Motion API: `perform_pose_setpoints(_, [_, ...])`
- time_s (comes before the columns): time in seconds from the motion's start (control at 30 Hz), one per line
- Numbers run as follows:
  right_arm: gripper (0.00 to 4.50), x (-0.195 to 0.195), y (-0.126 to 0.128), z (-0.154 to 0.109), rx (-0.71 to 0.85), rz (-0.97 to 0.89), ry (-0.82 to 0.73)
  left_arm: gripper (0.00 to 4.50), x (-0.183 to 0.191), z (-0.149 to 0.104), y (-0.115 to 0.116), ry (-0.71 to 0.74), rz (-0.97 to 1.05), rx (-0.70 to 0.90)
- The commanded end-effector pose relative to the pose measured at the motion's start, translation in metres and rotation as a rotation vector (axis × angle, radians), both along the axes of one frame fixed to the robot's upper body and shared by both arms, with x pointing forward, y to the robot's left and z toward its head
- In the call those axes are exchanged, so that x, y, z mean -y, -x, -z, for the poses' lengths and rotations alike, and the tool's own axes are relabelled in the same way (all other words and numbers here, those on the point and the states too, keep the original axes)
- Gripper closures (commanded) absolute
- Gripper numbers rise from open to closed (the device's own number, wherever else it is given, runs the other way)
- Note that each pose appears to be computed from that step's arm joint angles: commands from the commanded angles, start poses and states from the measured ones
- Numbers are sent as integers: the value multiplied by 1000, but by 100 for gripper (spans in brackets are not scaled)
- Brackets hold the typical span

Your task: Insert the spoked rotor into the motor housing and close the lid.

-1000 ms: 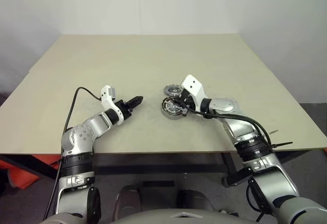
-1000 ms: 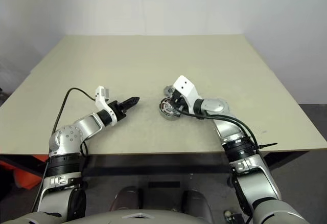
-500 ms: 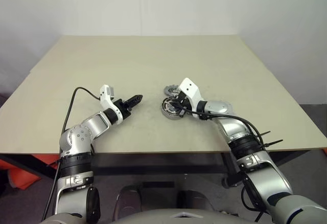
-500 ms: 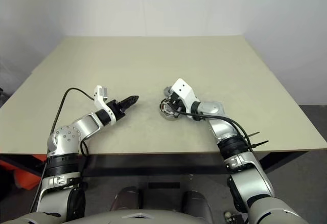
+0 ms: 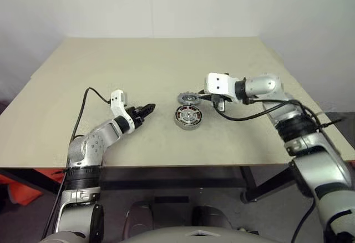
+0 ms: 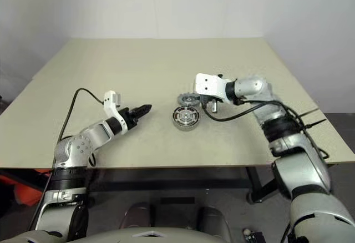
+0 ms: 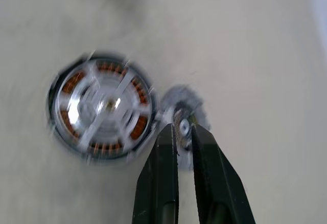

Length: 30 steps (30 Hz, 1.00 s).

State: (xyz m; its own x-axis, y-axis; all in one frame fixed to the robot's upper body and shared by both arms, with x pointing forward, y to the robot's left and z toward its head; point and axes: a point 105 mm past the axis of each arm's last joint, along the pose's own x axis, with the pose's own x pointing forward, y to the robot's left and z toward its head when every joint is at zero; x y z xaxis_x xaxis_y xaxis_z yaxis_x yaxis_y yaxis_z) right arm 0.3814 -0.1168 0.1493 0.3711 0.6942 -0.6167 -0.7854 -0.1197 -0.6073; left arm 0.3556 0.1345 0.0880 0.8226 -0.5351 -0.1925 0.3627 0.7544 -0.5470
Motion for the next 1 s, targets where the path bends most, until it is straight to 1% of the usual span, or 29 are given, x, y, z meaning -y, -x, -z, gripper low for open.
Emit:
perform_pose_setpoints(0.03, [311, -3, -2, -1, 74, -147, 183, 179, 0, -21, -6, -6, -11, 95])
perform_pose_setpoints(0.1, [244, -9, -7, 2, 112, -189, 252, 179, -1, -19, -7, -4, -23, 96])
perform_pose_setpoints(0.27, [244, -20, -2, 11, 138, -336, 373, 179, -3, -14, -2, -1, -46, 89])
perform_pose_setpoints(0.47, [244, -20, 4, 18, 137, -432, 447, 179, -5, -11, 1, 2, -69, 83])
perform_pose_setpoints(0.7, [244, -19, 3, 22, 142, -437, 461, 179, -5, -9, 3, 3, -69, 78])
perform_pose_setpoints(0.9, [244, -23, 0, 39, 131, -395, 449, 179, -4, -12, 2, -4, -59, 81])
perform_pose_setpoints(1.0, [244, -26, -2, 44, 136, -384, 448, 179, -5, -12, 3, -9, -59, 83])
